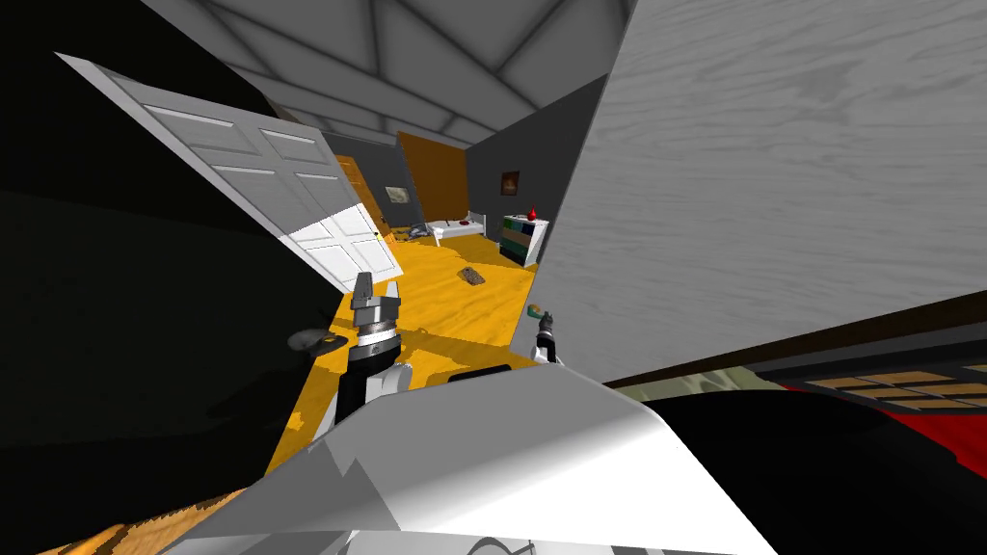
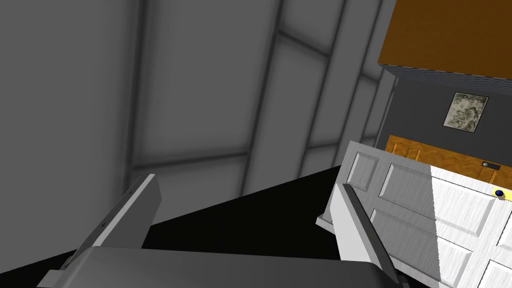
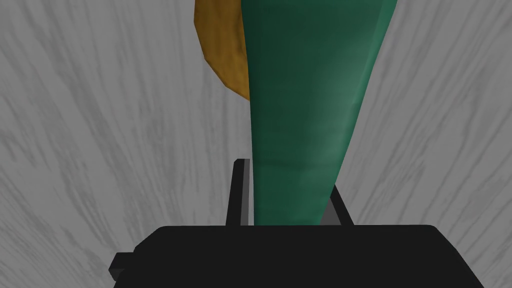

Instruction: Push the door open

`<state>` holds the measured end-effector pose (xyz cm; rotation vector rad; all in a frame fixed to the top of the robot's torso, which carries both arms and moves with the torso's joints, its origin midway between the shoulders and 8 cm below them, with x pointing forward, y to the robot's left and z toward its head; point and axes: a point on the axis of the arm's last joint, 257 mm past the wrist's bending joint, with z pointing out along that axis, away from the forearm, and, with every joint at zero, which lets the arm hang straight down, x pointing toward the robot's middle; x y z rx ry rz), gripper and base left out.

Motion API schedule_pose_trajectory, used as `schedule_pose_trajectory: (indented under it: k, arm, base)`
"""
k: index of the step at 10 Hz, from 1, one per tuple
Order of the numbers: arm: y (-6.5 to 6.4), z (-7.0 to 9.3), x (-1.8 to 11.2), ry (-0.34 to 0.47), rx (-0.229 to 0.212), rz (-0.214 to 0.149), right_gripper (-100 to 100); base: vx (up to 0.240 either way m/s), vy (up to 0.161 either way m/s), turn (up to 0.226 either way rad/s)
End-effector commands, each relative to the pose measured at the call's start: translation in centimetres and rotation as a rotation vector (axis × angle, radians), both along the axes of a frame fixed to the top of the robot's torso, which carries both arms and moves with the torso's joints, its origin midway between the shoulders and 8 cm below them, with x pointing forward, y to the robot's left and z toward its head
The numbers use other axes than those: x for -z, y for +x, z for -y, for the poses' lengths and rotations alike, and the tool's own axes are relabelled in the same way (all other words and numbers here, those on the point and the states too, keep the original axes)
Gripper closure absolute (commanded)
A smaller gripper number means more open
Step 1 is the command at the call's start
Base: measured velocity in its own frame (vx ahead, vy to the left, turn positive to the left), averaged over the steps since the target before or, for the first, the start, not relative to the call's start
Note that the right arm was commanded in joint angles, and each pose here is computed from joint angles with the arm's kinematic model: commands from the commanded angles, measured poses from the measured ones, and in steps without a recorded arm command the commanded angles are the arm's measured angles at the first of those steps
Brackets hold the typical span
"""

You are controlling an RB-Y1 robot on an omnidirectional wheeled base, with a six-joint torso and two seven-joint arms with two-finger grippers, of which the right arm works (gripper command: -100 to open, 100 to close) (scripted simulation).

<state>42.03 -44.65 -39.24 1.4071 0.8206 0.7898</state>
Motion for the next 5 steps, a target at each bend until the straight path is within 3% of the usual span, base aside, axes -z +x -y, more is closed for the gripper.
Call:
schedule_pose_trajectory:
  k: [1,2,5]
  arm:
    - [0.3,-0.4,-0.2,0.011,0.007,0.012,100]
    - [0.2,-0.4,-0.1,0.017,0.015,0.012,100]
    - [-1.3,2.3,-0.1,0.001,0.067,0.007,100]
  base:
    - [0.171,0.040,-0.067]
    - [0.159,0.031,-0.051]
    - [0.122,0.001,-0.052]
